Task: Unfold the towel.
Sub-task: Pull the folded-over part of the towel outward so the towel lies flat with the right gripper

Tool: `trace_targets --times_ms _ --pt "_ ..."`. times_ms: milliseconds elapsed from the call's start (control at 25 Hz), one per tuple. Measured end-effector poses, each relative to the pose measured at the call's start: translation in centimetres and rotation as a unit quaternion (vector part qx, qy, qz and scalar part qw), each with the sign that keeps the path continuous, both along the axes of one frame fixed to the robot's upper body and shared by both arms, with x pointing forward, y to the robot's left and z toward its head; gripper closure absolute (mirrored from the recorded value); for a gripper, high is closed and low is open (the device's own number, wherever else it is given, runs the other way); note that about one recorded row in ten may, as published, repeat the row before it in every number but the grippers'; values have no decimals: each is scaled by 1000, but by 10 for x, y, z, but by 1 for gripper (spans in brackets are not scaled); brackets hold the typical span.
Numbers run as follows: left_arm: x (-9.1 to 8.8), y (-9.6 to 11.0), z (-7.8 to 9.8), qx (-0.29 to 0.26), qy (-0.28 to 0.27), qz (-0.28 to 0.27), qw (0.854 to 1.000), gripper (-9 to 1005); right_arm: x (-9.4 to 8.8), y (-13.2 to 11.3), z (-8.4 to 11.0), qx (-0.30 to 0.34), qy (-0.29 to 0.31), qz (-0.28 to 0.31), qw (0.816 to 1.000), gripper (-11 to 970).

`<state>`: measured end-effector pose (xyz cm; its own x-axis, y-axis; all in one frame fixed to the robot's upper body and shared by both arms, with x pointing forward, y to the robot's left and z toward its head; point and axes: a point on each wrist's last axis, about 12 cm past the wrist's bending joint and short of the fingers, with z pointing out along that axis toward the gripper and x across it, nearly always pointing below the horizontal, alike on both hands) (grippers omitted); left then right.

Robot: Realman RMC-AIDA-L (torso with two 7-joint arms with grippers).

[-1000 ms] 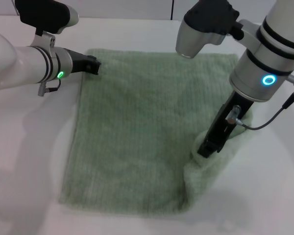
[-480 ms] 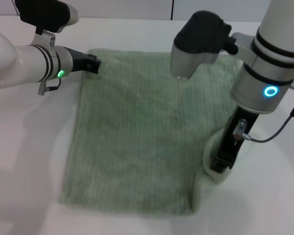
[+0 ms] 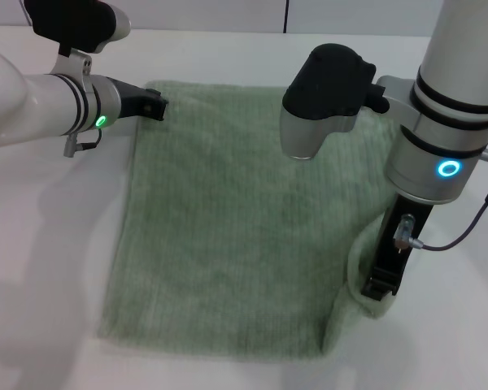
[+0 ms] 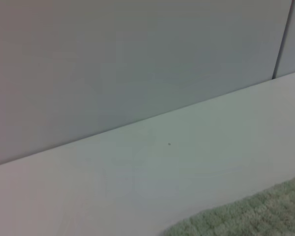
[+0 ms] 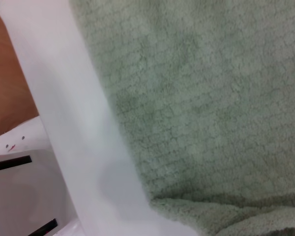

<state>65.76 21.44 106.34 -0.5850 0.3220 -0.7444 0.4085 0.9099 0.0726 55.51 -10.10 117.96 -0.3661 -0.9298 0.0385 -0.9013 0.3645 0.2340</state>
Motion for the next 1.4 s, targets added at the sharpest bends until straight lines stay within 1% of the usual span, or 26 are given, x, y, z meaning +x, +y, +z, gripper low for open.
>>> trace_targets --times_ms 280,640,840,1120,1320,1400 --pt "0 0 0 -1 0 1 1000 975 -2 1 -3 -8 4 9 1000 913" --pt "-1 0 -1 -1 3 1 1000 972 -11 3 -11 -26 17 29 999 886" --pt "-1 1 -2 -1 3 2 1000 970 -13 6 -12 -35 15 36 999 872" --pt "-1 1 -2 -1 4 2 1000 968 -13 8 -11 -37 16 38 998 851" --pt "-1 1 -2 -2 4 3 1000 966 -11 9 -9 -40 14 42 998 699" --pt "-1 1 -2 -2 4 4 1000 965 -10 9 -8 -46 17 45 998 699"
